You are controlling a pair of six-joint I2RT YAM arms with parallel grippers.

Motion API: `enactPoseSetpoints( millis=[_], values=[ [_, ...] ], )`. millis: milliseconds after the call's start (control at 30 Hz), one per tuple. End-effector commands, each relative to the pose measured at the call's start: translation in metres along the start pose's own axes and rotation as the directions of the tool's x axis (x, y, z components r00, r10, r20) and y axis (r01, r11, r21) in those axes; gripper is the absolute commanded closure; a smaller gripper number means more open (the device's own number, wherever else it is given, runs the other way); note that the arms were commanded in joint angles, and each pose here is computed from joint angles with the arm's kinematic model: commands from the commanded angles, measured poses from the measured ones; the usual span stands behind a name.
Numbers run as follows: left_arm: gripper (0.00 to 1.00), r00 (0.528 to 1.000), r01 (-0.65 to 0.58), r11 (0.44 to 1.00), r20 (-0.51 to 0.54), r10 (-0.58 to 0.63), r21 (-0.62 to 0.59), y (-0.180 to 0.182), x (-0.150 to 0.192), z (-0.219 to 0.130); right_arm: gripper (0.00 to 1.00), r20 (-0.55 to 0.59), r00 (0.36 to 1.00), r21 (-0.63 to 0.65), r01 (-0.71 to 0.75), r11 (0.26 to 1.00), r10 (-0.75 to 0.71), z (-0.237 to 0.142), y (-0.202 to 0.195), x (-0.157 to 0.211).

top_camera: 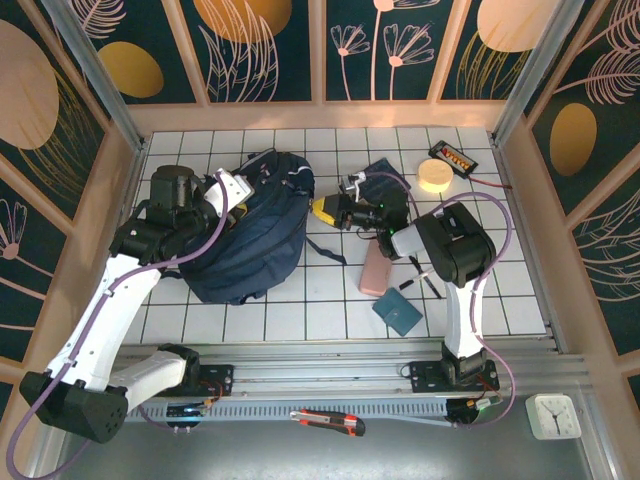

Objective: Pack the student bag

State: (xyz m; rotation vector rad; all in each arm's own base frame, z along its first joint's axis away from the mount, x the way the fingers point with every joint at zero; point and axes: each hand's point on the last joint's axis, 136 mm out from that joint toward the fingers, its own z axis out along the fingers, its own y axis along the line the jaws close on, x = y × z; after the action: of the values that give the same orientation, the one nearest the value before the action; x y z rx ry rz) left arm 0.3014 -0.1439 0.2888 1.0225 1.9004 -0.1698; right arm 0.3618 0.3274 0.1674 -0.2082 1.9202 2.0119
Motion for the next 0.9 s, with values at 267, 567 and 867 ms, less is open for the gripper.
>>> enactPoseSetpoints(
  millis=[267,567,867],
  values=[
    [1.00,0.979,-0.057,0.996,0.192,0.070,-0.068,0.018,-0.059,-0.025,0.52,-0.012,0.997,0.002,0.075,0.997,-0.075,-0.001,-0.001,-0.013],
    [1.00,0.979,-0.053,0.997,0.193,0.064,-0.064,0.018,-0.060,-0.025,0.53,-0.030,0.996,-0.016,0.088,0.996,-0.089,0.006,-0.001,-0.017],
    [1.00,0.979,-0.049,0.997,0.196,0.060,-0.057,0.018,-0.061,-0.024,0.53,-0.065,0.991,-0.063,0.109,0.992,-0.113,0.012,0.005,-0.010]
  ],
)
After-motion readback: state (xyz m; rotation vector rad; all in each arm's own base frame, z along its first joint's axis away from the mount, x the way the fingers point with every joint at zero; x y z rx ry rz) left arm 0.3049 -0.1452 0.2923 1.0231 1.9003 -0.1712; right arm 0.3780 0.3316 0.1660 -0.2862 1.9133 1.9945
